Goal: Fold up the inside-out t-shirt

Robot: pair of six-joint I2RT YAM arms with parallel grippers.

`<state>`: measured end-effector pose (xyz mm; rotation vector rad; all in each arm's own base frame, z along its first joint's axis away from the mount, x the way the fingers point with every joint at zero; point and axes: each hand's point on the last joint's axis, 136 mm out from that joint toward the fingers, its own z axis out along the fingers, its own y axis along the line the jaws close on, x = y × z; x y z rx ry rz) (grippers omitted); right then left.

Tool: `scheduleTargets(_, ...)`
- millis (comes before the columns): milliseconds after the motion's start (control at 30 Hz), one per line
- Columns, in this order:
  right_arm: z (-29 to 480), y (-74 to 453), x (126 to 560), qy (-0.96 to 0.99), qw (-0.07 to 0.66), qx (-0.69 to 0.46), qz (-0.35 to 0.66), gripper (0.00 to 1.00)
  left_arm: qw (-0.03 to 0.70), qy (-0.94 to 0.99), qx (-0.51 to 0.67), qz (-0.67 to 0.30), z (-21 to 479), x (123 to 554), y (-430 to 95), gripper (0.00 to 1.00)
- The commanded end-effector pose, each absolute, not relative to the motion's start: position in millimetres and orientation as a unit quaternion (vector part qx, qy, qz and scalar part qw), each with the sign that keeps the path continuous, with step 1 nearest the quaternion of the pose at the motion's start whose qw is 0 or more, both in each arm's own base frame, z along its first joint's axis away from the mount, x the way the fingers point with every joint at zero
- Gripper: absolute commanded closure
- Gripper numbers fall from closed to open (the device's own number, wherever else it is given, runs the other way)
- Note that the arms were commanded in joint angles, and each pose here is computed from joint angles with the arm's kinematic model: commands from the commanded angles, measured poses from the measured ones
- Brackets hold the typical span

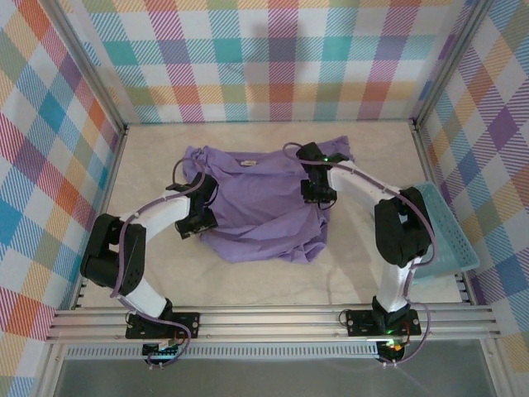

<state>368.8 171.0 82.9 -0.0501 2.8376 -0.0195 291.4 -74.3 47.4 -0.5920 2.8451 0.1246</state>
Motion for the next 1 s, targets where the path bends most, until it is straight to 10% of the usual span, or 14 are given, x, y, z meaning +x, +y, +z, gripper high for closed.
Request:
scheduleTargets(0, 94, 157, 351, 0.988, 0.148, -0.034, -0.023, 0.61, 0.168, 0.968, -0.164, 0.092, 82, 285, -65, 0.26)
scheduleTargets(333, 76, 172, 247, 0.987, 0.107, -0.021, 0.121, 0.49, 0.245, 0.967, -0.060, 0.045, 103, 234, -110, 0.13)
scheduleTargets(600, 56, 186, 248, 0.983, 0.096, -0.001, 0.158, 0.49, 0.236, 0.972, -0.014, -0.017, 79, 231, -150, 0.11)
scheduleTargets(967, 58, 187, 261, 0.984, 0.107, 0.006, 0.145, 0.76, 0.249, 0.968, 0.031, -0.013, 77, 227, -171, 0.08)
